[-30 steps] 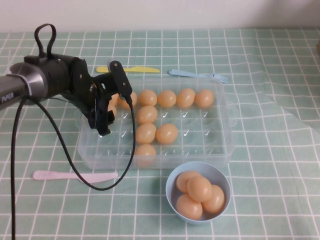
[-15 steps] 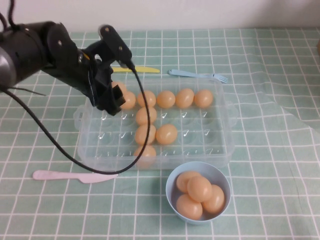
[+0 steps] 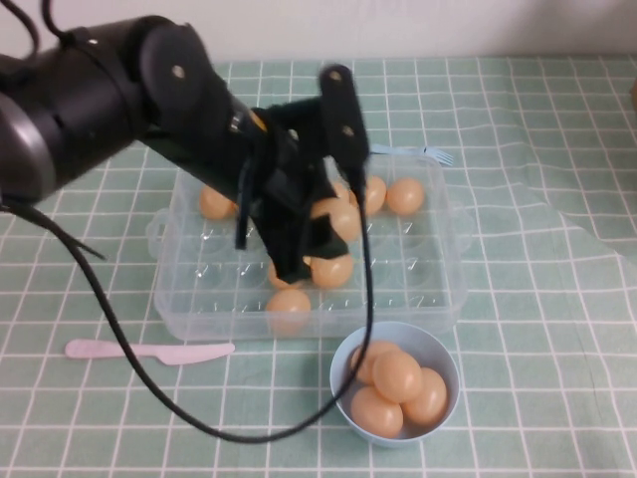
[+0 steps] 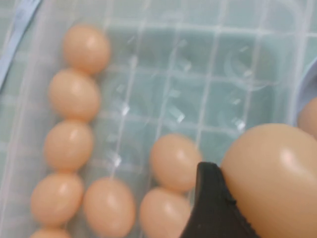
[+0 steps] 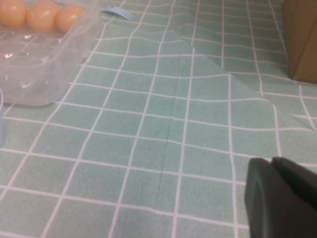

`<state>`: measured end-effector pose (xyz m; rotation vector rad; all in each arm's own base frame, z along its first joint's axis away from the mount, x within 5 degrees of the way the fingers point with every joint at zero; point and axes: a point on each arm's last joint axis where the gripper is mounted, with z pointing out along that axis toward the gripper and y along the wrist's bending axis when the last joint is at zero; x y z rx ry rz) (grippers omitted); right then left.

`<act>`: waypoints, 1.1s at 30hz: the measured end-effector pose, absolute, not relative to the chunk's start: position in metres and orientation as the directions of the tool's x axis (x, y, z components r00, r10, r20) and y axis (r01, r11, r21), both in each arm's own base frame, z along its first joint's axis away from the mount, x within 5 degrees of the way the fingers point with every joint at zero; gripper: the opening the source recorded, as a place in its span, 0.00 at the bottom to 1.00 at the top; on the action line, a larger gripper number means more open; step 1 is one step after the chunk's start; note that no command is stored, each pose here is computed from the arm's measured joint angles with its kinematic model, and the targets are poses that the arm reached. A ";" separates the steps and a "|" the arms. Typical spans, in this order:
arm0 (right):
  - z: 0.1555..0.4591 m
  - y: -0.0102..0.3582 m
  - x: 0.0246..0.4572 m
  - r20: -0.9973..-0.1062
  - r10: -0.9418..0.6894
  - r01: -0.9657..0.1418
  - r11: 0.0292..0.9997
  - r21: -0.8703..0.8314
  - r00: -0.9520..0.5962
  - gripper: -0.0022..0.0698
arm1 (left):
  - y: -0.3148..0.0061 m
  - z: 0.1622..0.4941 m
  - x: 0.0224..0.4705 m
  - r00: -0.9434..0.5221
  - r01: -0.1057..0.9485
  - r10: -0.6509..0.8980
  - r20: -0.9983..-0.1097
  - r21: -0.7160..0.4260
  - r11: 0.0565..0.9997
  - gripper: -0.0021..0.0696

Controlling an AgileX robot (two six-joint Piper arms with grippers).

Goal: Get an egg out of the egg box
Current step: Place the egg in the bowl

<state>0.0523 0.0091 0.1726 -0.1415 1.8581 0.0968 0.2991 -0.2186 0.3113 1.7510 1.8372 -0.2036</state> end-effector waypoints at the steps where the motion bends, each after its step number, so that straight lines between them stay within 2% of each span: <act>1: 0.173 0.009 0.052 -0.958 -0.048 -0.147 0.989 -0.006 -0.284 0.01 | -0.224 0.311 0.296 0.062 0.954 0.863 -0.501 0.285 0.097 0.53; 6: 0.173 0.009 0.052 -0.958 -0.048 -0.147 0.989 -0.006 -0.284 0.01 | -0.253 0.291 0.284 0.225 0.950 0.865 -0.449 0.299 -0.093 0.53; 10: 0.173 0.009 0.052 -0.958 -0.048 -0.147 0.989 -0.006 -0.284 0.01 | -0.266 0.269 0.284 0.302 0.939 0.861 -0.410 0.284 -0.194 0.53; 18: 0.173 0.009 0.052 -0.958 -0.048 -0.147 0.989 -0.006 -0.284 0.01 | -0.278 0.256 0.280 0.362 0.925 0.837 -0.410 0.272 -0.266 0.53; 22: 0.173 0.009 0.052 -0.958 -0.048 -0.147 0.989 -0.006 -0.284 0.01 | -0.278 0.256 0.278 0.346 0.933 0.842 -0.415 0.248 -0.261 0.53; 24: 0.173 0.009 0.052 -0.958 -0.048 -0.147 0.989 -0.006 -0.284 0.01 | -0.276 0.255 0.276 0.284 0.956 0.865 -0.413 0.197 -0.220 0.53; 27: 0.173 0.009 0.052 -0.958 -0.048 -0.147 0.989 -0.006 -0.284 0.01 | -0.270 0.255 0.272 0.042 0.998 0.918 -0.394 0.060 -0.020 0.53; 31: 0.173 0.009 0.052 -0.958 -0.048 -0.147 0.989 -0.006 -0.284 0.01 | -0.262 0.256 0.269 -0.321 0.946 0.894 -0.314 -0.073 0.314 0.53; 33: 0.173 0.009 0.052 -0.958 -0.048 -0.147 0.989 -0.006 -0.284 0.01 | -0.260 0.256 0.268 -0.488 0.872 0.828 -0.276 -0.124 0.473 0.53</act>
